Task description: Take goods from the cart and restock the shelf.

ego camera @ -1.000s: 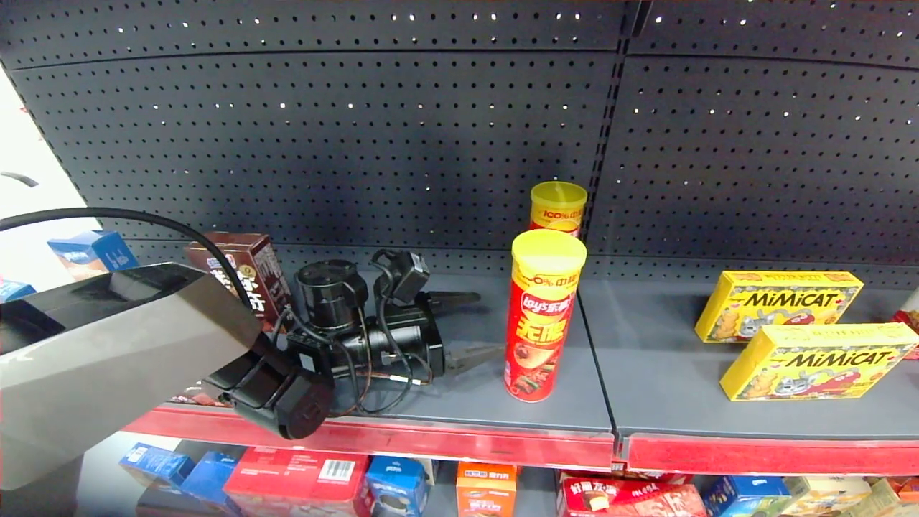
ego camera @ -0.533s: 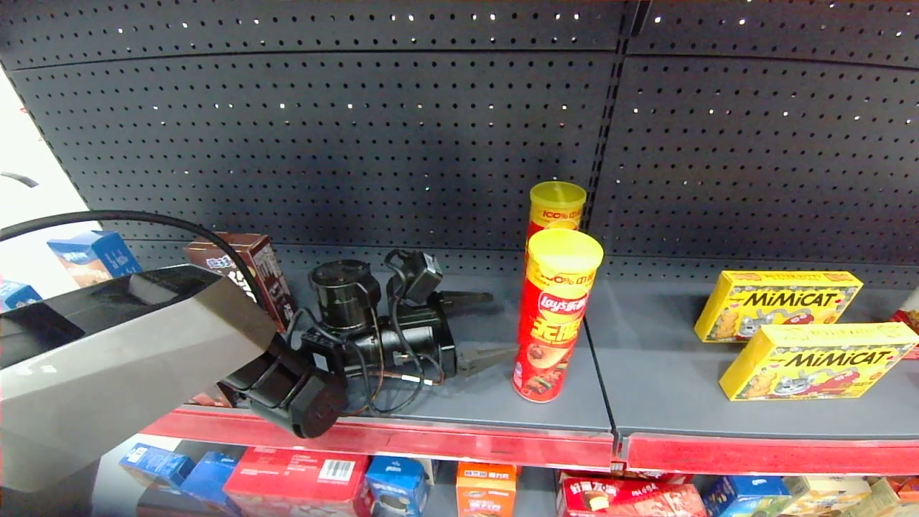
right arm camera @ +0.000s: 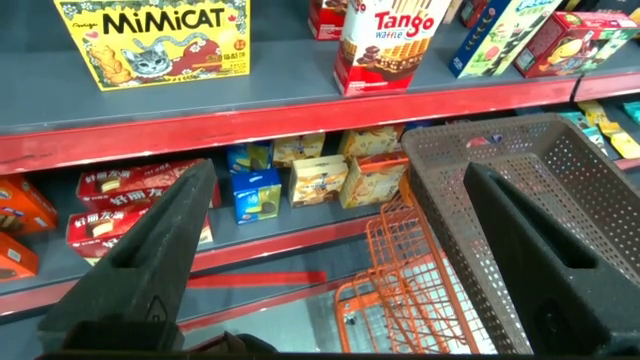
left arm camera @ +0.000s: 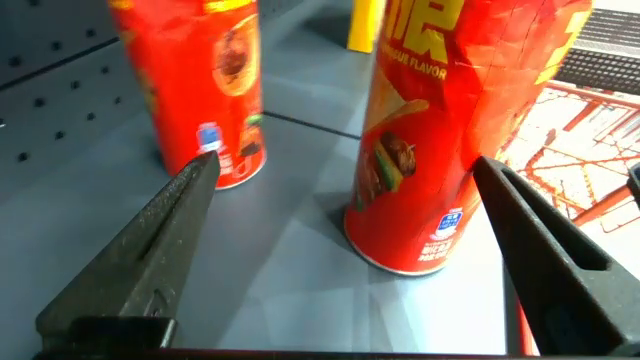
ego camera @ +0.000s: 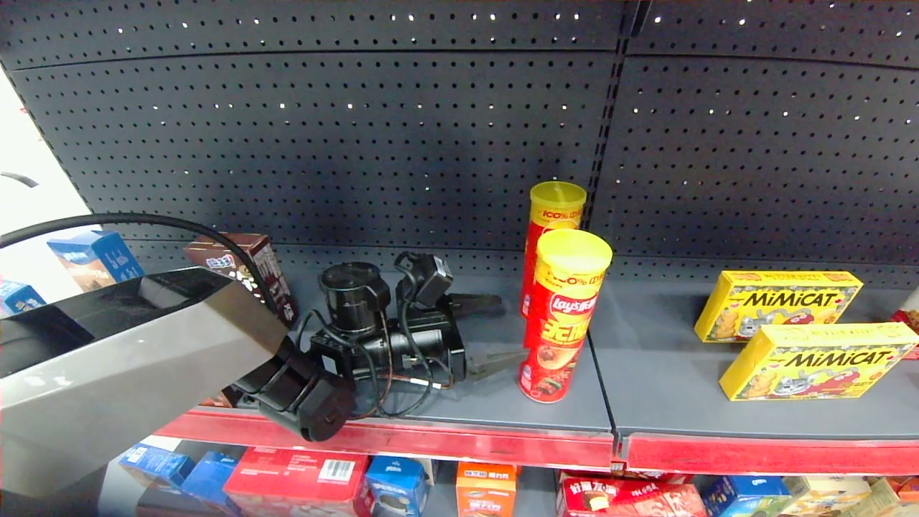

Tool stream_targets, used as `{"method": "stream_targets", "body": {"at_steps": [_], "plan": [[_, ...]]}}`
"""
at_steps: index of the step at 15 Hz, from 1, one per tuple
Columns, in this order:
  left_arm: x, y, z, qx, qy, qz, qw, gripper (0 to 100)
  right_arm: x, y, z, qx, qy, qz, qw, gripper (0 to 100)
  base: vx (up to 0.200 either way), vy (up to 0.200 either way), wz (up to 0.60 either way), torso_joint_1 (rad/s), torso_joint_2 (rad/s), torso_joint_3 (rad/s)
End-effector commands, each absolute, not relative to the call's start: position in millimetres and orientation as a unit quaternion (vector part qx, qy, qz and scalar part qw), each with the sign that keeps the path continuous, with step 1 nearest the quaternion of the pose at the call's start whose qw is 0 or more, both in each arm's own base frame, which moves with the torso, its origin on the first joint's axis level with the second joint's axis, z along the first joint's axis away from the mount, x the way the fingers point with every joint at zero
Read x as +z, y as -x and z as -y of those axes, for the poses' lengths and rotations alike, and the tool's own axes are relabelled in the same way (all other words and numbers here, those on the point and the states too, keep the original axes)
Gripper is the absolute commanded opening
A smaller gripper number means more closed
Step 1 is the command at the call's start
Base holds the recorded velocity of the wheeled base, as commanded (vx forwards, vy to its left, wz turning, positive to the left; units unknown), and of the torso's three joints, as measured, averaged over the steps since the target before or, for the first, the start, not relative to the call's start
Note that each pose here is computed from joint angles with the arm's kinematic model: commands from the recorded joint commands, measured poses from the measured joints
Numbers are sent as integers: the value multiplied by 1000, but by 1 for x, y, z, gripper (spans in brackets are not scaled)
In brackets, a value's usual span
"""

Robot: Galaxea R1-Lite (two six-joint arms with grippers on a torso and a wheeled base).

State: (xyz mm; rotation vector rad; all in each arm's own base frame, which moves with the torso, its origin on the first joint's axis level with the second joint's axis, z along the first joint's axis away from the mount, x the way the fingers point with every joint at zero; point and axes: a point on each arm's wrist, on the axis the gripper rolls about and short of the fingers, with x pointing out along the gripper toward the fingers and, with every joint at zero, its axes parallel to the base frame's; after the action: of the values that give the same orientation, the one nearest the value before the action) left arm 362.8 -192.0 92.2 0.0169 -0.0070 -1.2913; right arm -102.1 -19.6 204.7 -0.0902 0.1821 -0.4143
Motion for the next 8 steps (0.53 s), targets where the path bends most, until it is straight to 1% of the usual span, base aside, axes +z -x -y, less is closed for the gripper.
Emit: {"method": "stream_targets", "body": {"at_steps": [1, 8], "plan": [[92, -362, 195, -605, -8, 3, 796, 100, 205, 102, 20, -205, 45, -90, 974, 100, 0, 0, 0, 0, 0, 0], [90, -363, 203, -609, -9, 7, 793, 100, 206, 104, 20, -205, 44, -88, 974, 100, 0, 0, 0, 0, 0, 0]]}}
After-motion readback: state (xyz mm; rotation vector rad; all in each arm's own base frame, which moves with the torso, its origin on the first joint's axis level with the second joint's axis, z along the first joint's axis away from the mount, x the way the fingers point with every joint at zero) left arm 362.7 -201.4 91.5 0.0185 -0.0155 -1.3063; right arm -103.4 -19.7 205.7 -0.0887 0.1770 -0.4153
